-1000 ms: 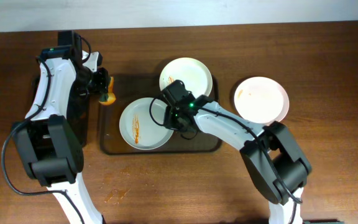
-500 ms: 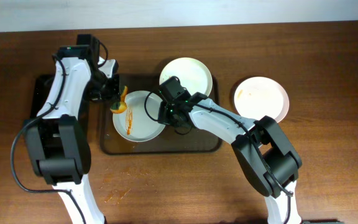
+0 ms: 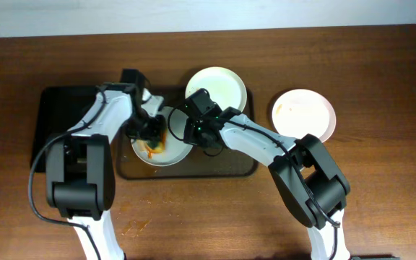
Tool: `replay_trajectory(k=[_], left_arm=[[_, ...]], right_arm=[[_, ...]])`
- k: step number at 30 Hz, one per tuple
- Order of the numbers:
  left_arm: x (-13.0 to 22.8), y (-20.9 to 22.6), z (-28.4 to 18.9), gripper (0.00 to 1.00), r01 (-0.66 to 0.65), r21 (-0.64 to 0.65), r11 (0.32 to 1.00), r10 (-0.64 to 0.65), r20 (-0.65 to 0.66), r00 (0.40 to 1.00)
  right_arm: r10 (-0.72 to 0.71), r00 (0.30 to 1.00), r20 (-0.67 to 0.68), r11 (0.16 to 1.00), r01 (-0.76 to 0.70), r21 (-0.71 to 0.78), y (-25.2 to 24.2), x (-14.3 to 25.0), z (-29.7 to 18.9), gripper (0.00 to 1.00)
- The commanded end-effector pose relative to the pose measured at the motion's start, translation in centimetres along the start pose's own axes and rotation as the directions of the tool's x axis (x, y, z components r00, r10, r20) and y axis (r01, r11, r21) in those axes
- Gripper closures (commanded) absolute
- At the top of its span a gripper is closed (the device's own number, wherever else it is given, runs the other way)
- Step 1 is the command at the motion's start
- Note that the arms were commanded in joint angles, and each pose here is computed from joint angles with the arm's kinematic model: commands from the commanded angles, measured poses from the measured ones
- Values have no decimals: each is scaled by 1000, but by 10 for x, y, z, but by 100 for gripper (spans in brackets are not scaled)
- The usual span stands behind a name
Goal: Clean dirty plates on tray and stack at the side
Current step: 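Scrub the pale plate with the sponge in the left gripper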
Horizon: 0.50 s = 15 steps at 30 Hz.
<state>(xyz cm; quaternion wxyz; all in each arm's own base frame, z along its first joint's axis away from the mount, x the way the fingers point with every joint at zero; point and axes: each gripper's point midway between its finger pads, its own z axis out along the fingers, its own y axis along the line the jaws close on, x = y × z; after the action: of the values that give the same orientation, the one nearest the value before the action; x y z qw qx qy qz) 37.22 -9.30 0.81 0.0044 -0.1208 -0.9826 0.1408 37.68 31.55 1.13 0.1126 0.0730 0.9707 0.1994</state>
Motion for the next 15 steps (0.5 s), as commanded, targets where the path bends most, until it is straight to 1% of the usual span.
replay_trajectory(k=[1, 3, 4, 5, 7, 9, 10, 11, 12, 13, 15], left_arm=[[25, -45, 23, 99, -37, 241, 970, 59, -85, 995], [16, -41, 23, 99, -30, 234, 972, 43, -51, 998], [6, -34, 23, 99, 3, 214, 977, 1, -21, 1000], [-4, -23, 24, 99, 55, 168, 984, -58, 12, 998], [-19, 5, 25, 99, 145, 41, 989, -148, 74, 986], [-23, 41, 22, 99, 258, -147, 955, -240, 130, 962], [-18, 54, 19, 99, 308, -226, 924, -282, 138, 949], [-4, 69, 15, 99, 364, -324, 873, -340, 129, 931], [10, 76, 12, 99, 389, -377, 840, -379, 105, 919], [22, 76, 11, 99, 392, -403, 827, -400, 68, 914], [42, 69, 11, 99, 377, -401, 835, -420, -21, 907]], right_arm=[[-10, 1000, -10, 1000, 10, -17, 5, -1, 5, 96], [-10, 1000, -13, 1000, 9, -19, 5, 0, 5, 96], [-10, 1000, -13, 1000, 9, -19, 5, 0, 5, 96], [-10, 1000, -15, 1000, 10, -21, 5, 0, 5, 96], [-10, 1000, -15, 1000, 9, -21, 5, 0, 5, 96], [-10, 1000, -15, 1000, 10, -21, 5, 0, 5, 96], [-10, 1000, -15, 1000, 10, -22, 5, 0, 5, 96], [-10, 1000, -15, 1000, 10, -21, 5, 0, 5, 96], [-10, 1000, -15, 1000, 10, -22, 5, 0, 5, 96], [-10, 1000, -15, 1000, 10, -22, 5, 0, 5, 96], [-10, 1000, -15, 1000, 10, -22, 5, 0, 5, 96]])
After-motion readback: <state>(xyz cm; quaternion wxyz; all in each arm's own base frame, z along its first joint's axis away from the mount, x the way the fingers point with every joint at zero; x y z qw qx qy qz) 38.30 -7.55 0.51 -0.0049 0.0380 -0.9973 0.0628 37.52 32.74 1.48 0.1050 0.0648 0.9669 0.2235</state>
